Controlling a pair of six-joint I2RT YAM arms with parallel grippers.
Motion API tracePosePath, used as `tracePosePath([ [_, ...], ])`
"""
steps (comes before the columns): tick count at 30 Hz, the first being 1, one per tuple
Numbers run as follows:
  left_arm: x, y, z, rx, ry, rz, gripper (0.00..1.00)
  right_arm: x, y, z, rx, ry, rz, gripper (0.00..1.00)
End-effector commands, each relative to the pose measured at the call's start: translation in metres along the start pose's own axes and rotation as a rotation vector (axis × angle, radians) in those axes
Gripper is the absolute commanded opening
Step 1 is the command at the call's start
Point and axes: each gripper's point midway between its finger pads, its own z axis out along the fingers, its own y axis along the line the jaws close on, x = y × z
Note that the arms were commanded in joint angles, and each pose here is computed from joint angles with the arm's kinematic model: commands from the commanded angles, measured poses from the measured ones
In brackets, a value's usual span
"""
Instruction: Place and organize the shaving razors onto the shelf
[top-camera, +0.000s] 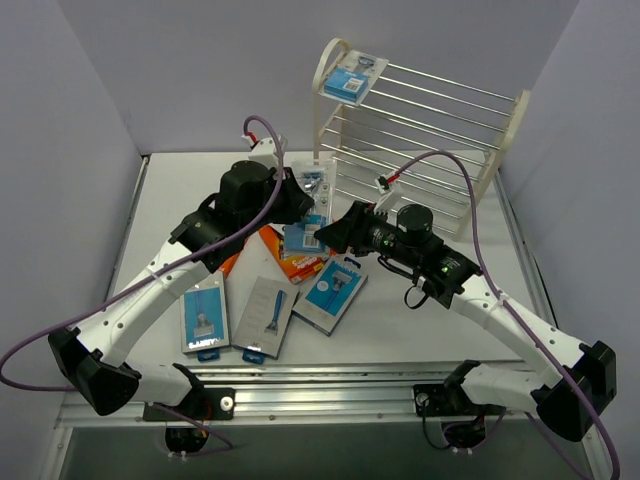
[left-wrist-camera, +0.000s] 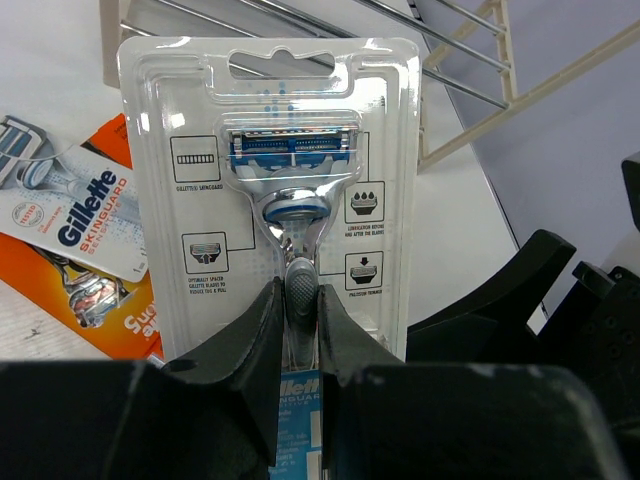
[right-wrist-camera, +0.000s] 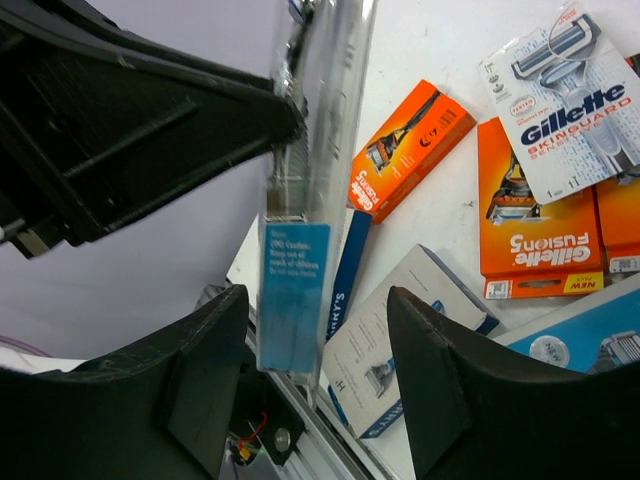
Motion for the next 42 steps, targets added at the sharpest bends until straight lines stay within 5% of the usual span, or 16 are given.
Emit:
tracePosePath([
  [1,-0.018,-0.021,-0.011,0.088,-0.066,-0.019,0.02,-0.032,0.026,0.002,-0.068,-0.098,-0.019,0.53],
  [15,-0.016,-0.026,-0.003,0.111,-0.073,-0.022,0.02,-0.026,0.022,0.006,-0.071,-0.08,-0.011,0.37],
  [22,-0.013,-0.022,-0.001,0.108,-0.078,-0.008,0.02,-0.027,0.023,0.006,-0.073,-0.082,-0.007,0.21],
  [28,-0.02,-0.02,-0.004,0.096,-0.11,0.004,0.32,-0.032,0.026,0.008,-0.074,-0.089,-0.002,0.0],
  [34,-0.036,-0.016,-0.014,0.083,-0.153,0.023,0.59,-0.038,0.03,0.008,-0.077,-0.097,-0.002,0.0],
  [42,-0.085,0.034,-0.05,-0.011,-0.282,-0.005,0.73,-0.046,0.032,0.007,-0.06,-0.106,-0.007,0.0],
])
